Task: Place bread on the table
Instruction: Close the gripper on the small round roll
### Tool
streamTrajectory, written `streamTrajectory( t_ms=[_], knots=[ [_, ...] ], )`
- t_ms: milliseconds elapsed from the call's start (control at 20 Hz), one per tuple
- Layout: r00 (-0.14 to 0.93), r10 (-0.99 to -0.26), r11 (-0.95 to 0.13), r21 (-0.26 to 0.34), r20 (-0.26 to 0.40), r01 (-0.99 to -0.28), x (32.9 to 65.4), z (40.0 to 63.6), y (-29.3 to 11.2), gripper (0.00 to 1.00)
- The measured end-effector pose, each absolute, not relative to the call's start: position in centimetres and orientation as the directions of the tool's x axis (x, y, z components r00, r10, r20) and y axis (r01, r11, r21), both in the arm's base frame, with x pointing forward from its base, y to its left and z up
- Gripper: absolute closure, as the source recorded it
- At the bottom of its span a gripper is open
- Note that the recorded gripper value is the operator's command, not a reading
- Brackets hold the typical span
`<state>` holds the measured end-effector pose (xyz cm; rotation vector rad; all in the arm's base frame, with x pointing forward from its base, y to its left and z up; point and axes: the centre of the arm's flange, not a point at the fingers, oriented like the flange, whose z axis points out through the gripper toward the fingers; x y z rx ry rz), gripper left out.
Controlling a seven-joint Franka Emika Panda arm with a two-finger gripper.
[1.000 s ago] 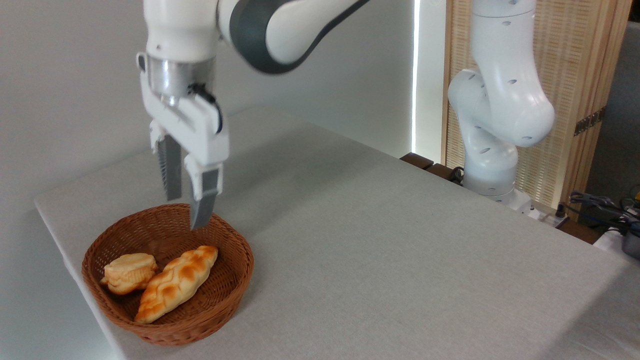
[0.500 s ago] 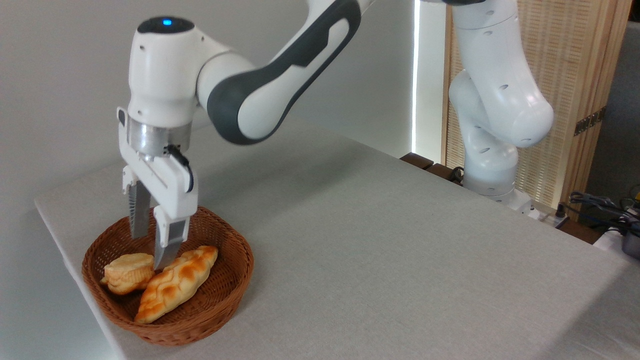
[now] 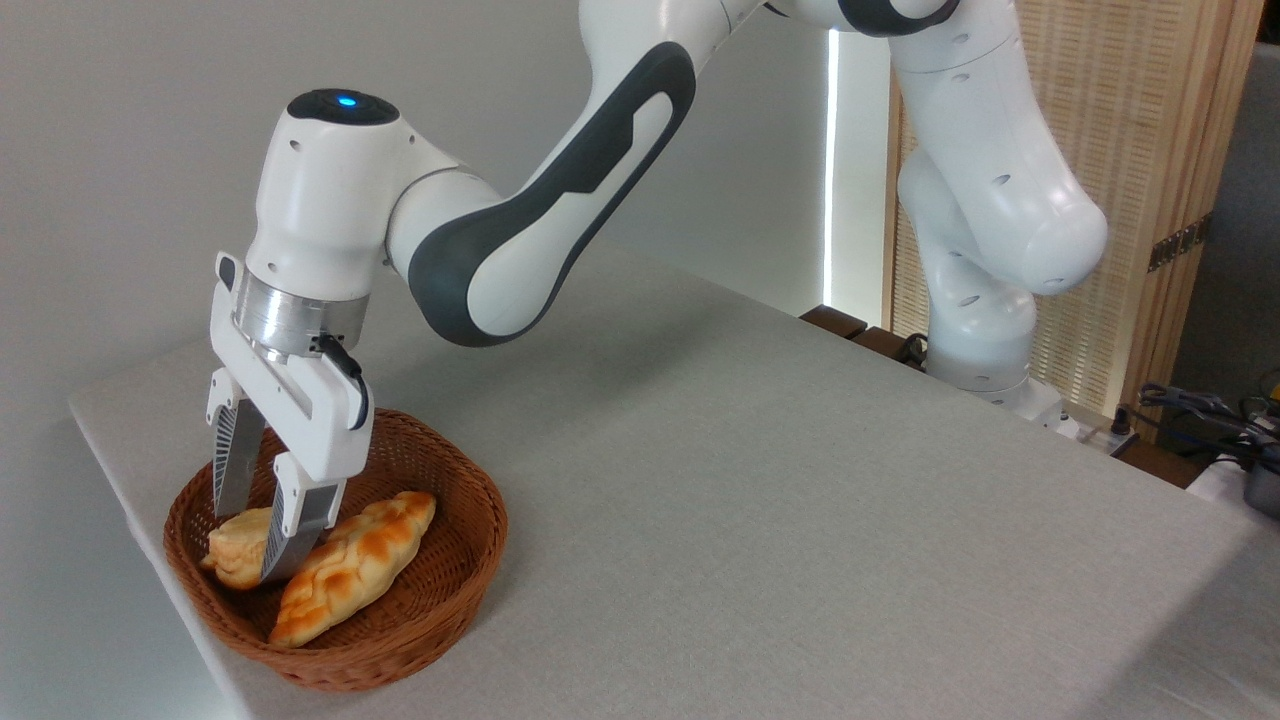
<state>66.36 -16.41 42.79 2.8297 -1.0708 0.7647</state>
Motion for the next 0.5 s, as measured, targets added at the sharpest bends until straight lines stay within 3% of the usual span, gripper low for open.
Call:
streamTrajectory(
  t_ms=[500],
  knots=[
    [0.633,-0.642,-0.741,-0.139,0.433,-0.657,66.1,41.0,-18.7,0.0]
  ],
)
